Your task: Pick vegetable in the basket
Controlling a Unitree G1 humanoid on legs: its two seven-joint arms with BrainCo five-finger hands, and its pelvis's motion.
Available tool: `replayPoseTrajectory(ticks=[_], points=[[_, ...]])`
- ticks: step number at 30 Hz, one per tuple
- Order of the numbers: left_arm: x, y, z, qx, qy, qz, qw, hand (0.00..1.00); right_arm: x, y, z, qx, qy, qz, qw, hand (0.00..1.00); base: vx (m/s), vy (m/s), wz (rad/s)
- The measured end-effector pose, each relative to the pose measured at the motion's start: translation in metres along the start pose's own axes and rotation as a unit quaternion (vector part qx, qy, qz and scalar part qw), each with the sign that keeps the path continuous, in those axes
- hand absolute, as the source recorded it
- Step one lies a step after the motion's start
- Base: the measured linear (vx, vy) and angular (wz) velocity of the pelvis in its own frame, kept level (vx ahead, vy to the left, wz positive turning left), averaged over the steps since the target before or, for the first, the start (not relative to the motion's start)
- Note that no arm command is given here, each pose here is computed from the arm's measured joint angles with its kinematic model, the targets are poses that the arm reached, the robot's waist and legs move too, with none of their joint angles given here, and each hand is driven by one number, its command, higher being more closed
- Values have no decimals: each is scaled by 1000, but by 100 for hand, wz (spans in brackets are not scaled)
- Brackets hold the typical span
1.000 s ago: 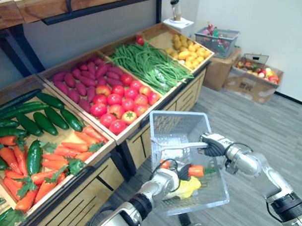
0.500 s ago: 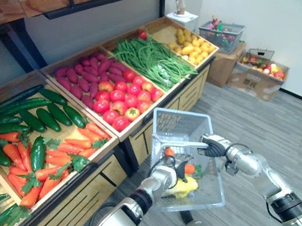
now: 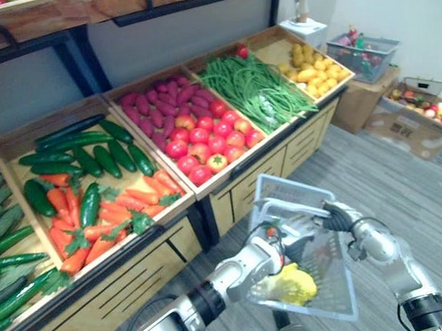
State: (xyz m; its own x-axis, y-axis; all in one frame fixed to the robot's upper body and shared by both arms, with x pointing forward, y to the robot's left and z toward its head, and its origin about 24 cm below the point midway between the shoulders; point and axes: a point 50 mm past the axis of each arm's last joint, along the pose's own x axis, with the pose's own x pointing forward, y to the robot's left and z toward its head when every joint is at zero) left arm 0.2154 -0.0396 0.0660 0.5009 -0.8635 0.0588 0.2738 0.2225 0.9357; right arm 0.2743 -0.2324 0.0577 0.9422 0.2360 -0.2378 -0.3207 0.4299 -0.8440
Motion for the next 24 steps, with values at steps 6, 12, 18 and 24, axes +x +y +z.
replayPoseTrajectory(ticks=[6,12,18,24], points=[[-41,35,49,-136,-165,22,977,0,-13,13,-48,87,116,-49,988,100,-47,-29,32],[-86,66,29,-327,-166,49,929,0,-45,28,-108,161,264,-95,946,100,-5,-35,69],[-138,80,-18,-409,-44,183,893,0,-87,87,-147,267,400,-98,871,100,1,-14,85],[-198,64,-81,-435,154,418,783,0,-132,161,-145,339,496,-69,797,100,22,12,64]])
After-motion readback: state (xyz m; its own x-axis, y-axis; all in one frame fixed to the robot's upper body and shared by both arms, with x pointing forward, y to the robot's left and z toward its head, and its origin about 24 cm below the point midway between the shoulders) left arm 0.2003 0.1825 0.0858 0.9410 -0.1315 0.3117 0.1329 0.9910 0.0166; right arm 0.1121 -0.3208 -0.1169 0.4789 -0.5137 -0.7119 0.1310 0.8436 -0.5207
